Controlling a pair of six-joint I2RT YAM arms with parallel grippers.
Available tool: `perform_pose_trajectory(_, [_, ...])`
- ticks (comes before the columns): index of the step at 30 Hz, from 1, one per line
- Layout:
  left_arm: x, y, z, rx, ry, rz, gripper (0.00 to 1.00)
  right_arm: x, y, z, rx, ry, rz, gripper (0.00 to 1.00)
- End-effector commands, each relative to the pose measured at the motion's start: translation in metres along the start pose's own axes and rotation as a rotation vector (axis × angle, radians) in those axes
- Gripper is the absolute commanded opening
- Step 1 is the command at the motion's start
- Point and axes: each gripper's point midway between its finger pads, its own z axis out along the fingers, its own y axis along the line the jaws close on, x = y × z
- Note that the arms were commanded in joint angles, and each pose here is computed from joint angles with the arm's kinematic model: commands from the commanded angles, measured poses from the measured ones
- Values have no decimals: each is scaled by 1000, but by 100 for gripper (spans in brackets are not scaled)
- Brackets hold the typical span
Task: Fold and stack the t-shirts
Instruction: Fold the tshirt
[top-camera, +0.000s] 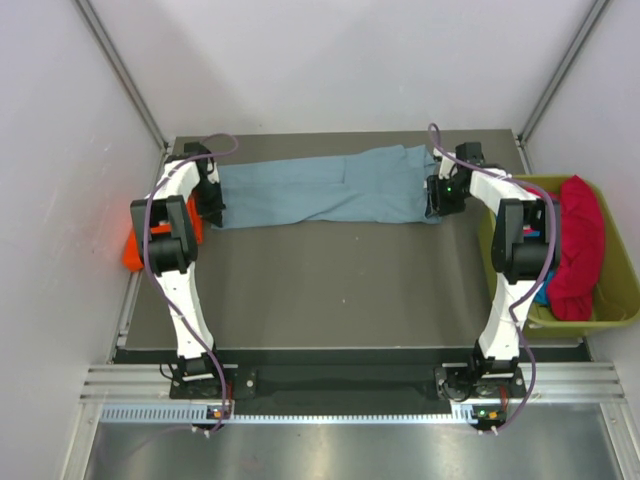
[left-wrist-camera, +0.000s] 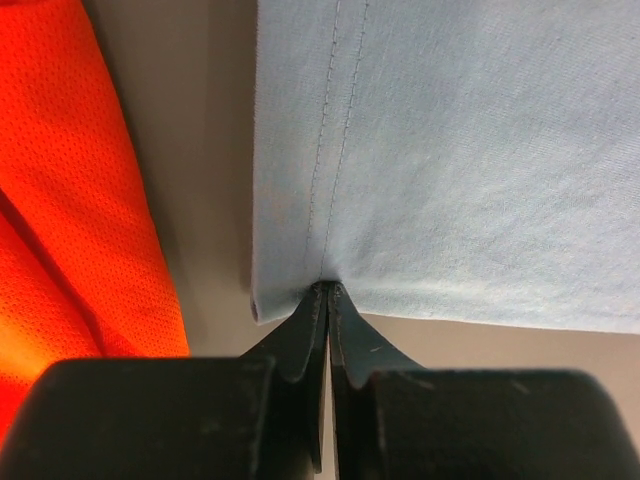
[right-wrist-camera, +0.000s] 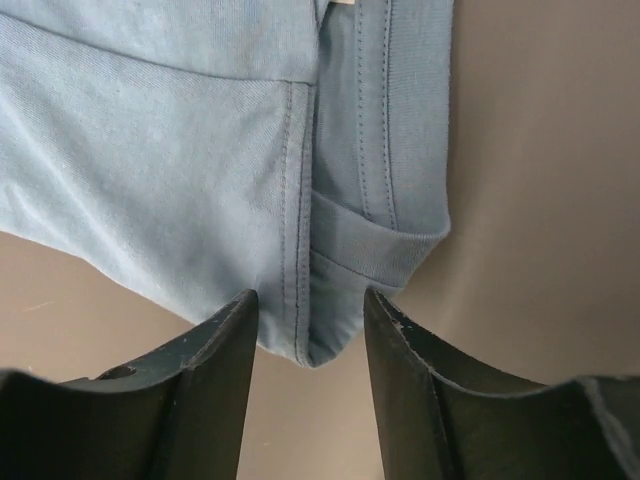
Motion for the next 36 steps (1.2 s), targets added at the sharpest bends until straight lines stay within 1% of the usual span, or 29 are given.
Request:
perform_pose_trajectory(1, [2,4,1,-8,6,-10,3,-17,-5,-11,19,-47,-12,47])
perform_pose_trajectory(2, [1,4,0,-7,3,-12,3,-14,-4,-9,13,-40,-11,44])
perform_pose_trajectory(3, [1,4,-1,-7,1,-10,3,-13,-1,-8,-5,-37,-13,33])
perform_pose_trajectory(5, [1,5,0,-14,4,-10,2,-12,0,-7,-14,-32,-12,17])
perform_pose_trajectory(6, [1,5,-2,-16,0,-7,2,-13,1,-7,-23,-35,-16,4])
perform_pose_trajectory(7, [1,6,-3,-20,0,-7,2,-11,1,-6,-25,-30,-18,1])
perform_pose_trajectory(25, [-6,31,-6,-138,-21,22,0,-9,-26,-9,120,-10,-77,0])
perform_pose_trajectory(26, [-5,31,-6,-144,-20,25,0,-7,-41,-13,142,-12,-54,0])
perform_pose_trajectory(27, [-7,33,-6,-150,-23,24,0,-6,-44,-13,151,-8,-55,0])
perform_pose_trajectory(36, [-8,38,-6,-177,-29,24,0,-6,-55,-11,186,-1,-71,0])
